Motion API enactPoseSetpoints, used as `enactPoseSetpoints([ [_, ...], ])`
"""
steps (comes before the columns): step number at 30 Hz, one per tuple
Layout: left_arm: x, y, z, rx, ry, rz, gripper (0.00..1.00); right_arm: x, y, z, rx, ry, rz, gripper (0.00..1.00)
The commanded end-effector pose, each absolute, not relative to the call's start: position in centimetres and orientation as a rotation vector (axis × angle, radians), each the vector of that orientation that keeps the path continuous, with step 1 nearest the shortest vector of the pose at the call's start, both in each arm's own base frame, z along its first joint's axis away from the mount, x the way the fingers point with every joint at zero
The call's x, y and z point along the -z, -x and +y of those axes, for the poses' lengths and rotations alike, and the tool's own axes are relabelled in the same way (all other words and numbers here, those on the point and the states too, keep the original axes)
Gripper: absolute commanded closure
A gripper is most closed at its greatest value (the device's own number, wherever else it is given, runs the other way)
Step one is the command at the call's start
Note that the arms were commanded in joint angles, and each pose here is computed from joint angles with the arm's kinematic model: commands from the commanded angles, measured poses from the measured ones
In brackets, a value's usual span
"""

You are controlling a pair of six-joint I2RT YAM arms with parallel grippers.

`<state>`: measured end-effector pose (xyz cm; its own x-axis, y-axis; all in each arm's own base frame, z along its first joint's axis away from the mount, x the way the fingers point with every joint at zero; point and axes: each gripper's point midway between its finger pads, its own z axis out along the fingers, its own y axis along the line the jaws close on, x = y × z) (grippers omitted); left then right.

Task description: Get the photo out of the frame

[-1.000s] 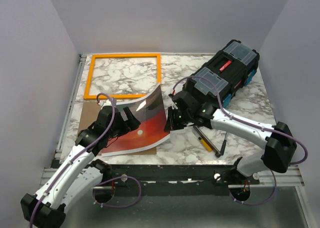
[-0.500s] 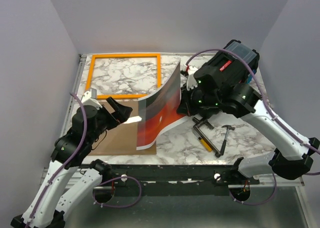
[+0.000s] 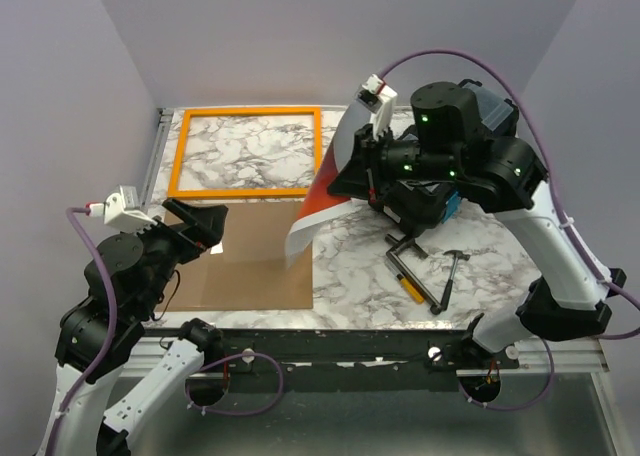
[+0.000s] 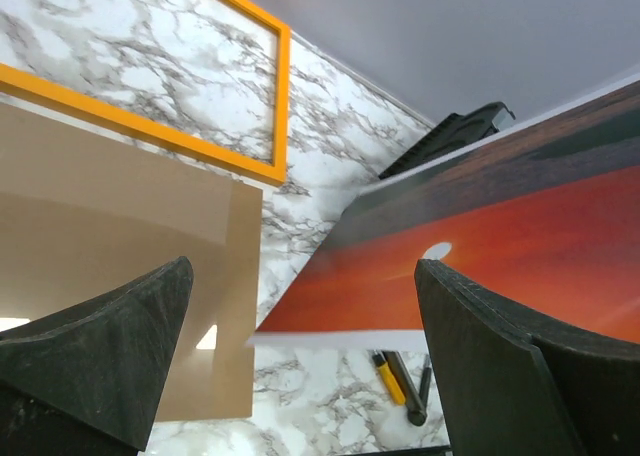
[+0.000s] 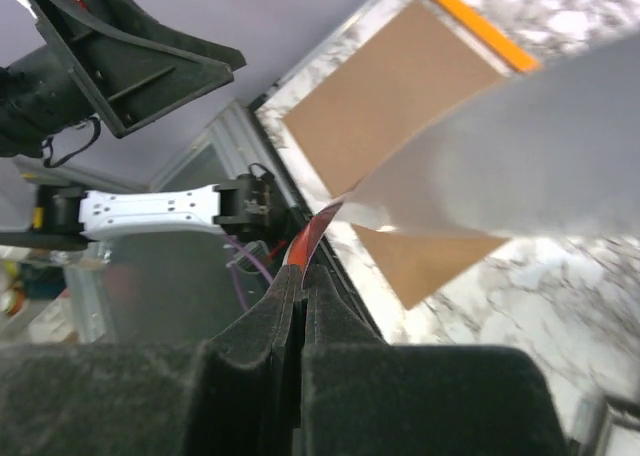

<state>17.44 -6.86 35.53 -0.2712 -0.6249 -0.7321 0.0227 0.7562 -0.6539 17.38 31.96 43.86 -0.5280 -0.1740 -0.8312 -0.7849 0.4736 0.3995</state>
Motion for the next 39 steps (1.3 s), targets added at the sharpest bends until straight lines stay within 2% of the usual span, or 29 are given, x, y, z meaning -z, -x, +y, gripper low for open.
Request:
enactPoseSetpoints([
  [1,-37.0,-15.8,-3.5,0.540,0.503,1.688,0.04,-44.1,-17.4,36.5,-1.250,0.866,1.937,1.00],
  [12,-43.4,-10.0,2.7,0.449,0.525,1.440,0.03,-49.0,-19.0,46.9,-1.604,0.826,1.637,1.00],
  [19,-47.2,-6.6,5.4,0.447,0.536,1.297,0.03,-53.8,-18.3,47.4,-1.761,0.750,1.459,1.00],
  [23,-47.0,-6.5,6.0,0.430,0.555,1.280,0.03,-52.2,-18.0,46.9,-1.827,0.672,1.444,1.00],
  [26,-46.4,-6.8,5.6,0.444,0.559,1.294,0.03,-46.5,-18.8,46.7,-1.850,0.542,1.527,1.00],
  [34,-43.8,-8.6,3.7,0.472,0.551,1.385,0.03,-26.2,-19.1,45.9,-1.780,0.339,1.939,1.00],
  [39,-42.2,-10.3,1.8,0.510,0.533,1.448,0.04,-18.1,-19.0,44.0,-1.692,0.211,2.072,1.00],
])
